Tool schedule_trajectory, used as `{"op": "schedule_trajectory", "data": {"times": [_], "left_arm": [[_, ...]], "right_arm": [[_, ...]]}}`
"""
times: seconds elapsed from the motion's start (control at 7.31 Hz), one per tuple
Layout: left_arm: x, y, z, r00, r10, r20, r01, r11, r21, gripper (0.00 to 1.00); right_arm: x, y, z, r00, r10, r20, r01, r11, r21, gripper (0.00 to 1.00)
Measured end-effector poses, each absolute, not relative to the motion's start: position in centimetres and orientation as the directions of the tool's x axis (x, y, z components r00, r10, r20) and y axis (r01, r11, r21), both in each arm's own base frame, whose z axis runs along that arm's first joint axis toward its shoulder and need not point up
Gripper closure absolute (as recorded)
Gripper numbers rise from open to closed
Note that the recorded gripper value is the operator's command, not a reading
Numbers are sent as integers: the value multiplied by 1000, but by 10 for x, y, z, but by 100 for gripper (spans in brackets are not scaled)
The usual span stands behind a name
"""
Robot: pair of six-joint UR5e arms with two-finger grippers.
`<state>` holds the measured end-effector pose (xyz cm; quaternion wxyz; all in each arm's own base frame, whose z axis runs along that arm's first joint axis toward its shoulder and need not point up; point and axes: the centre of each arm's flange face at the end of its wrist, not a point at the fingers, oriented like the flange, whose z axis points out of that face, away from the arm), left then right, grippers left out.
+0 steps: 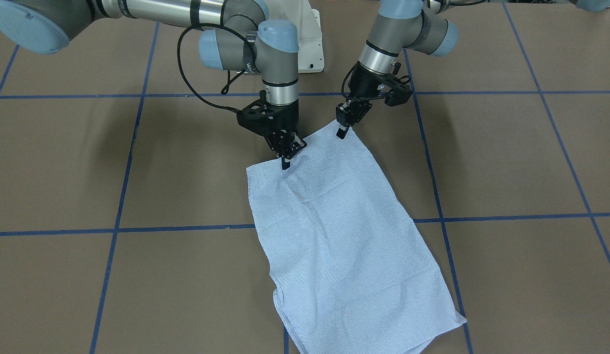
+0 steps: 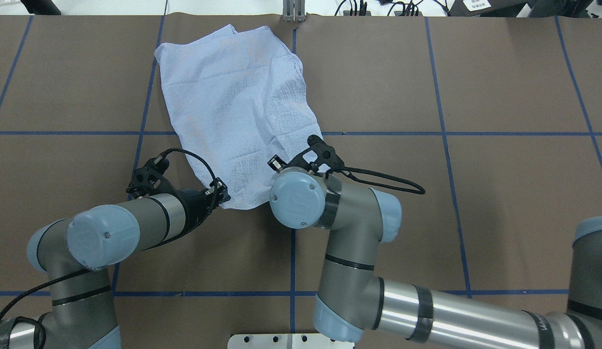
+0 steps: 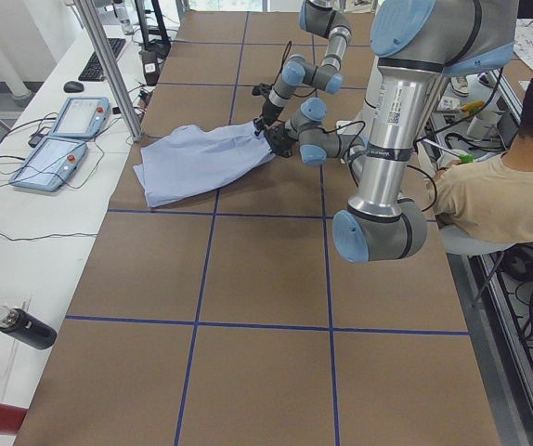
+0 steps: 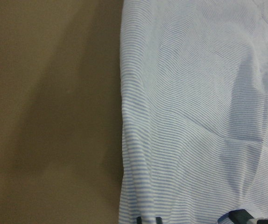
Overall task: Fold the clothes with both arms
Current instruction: 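Lift the near edge with both grippers and fold it away from the robot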
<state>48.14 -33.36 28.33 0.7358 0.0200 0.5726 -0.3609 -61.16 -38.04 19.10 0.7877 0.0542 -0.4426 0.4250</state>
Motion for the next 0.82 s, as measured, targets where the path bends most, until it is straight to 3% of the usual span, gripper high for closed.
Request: {"op": "schedule_trajectory", "data": {"times": [0.82], "left_arm": [[458,-262,215,3,-462,-887,404,812,-422,100]], "right_arm": [[-508,-218,143,248,554,795,-622,720,-308,100]]}}
